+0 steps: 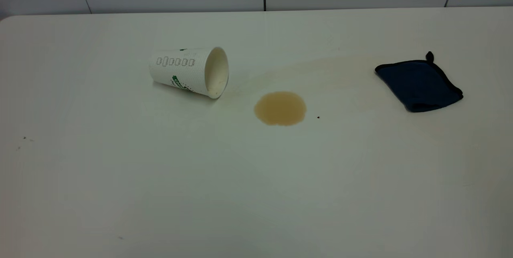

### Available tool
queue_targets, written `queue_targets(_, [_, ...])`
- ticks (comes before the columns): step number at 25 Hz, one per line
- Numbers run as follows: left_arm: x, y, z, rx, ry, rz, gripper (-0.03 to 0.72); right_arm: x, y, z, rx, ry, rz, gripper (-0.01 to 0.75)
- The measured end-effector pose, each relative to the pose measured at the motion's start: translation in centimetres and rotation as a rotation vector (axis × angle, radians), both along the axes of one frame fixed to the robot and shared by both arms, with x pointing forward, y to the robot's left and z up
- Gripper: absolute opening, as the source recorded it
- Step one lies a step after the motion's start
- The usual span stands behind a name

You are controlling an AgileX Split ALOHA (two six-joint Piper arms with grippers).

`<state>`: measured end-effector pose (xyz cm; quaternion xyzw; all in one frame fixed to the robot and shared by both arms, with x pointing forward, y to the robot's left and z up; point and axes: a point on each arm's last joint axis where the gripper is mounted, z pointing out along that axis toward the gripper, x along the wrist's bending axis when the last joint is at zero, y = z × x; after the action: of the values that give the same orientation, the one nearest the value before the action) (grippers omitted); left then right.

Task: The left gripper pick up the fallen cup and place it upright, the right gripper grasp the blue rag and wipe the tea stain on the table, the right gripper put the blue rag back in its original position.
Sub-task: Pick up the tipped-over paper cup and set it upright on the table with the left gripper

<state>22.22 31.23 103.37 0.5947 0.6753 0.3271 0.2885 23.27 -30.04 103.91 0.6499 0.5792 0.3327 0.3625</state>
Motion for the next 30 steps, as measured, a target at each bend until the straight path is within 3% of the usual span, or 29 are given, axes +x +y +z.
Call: queue_targets(30, [0.03, 0.00, 0.00, -0.059, -0.004, 0.047, 0.438, 0.00, 0.00, 0.00, 0.000, 0.000, 0.000, 0.240])
